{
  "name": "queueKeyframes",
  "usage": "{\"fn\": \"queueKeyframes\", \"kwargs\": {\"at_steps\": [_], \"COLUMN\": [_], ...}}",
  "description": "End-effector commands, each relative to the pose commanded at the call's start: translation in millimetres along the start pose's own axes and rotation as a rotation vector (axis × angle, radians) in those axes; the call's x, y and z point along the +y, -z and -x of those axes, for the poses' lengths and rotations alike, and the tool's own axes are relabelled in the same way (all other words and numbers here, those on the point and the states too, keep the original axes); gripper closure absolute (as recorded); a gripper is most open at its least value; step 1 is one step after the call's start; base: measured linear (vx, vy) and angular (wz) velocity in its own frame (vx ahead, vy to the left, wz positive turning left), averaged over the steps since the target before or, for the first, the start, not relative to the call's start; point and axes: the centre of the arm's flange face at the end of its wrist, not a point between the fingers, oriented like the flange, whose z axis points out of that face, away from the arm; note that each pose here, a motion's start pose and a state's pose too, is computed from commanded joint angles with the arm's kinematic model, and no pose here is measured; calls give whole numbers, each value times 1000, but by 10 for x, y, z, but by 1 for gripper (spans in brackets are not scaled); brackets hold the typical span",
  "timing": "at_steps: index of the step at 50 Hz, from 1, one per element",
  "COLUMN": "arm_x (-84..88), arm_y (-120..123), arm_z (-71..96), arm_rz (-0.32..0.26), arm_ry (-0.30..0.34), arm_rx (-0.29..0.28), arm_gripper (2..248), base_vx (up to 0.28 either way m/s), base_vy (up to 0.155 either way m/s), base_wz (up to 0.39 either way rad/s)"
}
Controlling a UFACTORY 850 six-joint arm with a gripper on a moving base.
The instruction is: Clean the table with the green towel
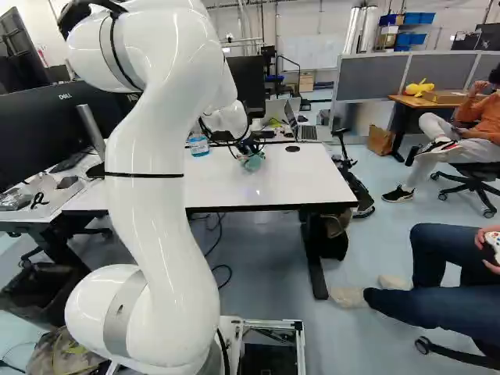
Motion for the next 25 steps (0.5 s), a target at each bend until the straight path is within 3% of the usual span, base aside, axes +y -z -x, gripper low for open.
{"fn": "queueKeyframes", "kwargs": {"at_steps": [25], "arm_x": [0], "arm_y": [1], "arm_z": [38], "arm_rz": [0], "arm_ry": [0], "arm_rx": [-42], "arm_gripper": [194], "base_vx": [0], "base_vy": [0], "base_wz": [0]}}
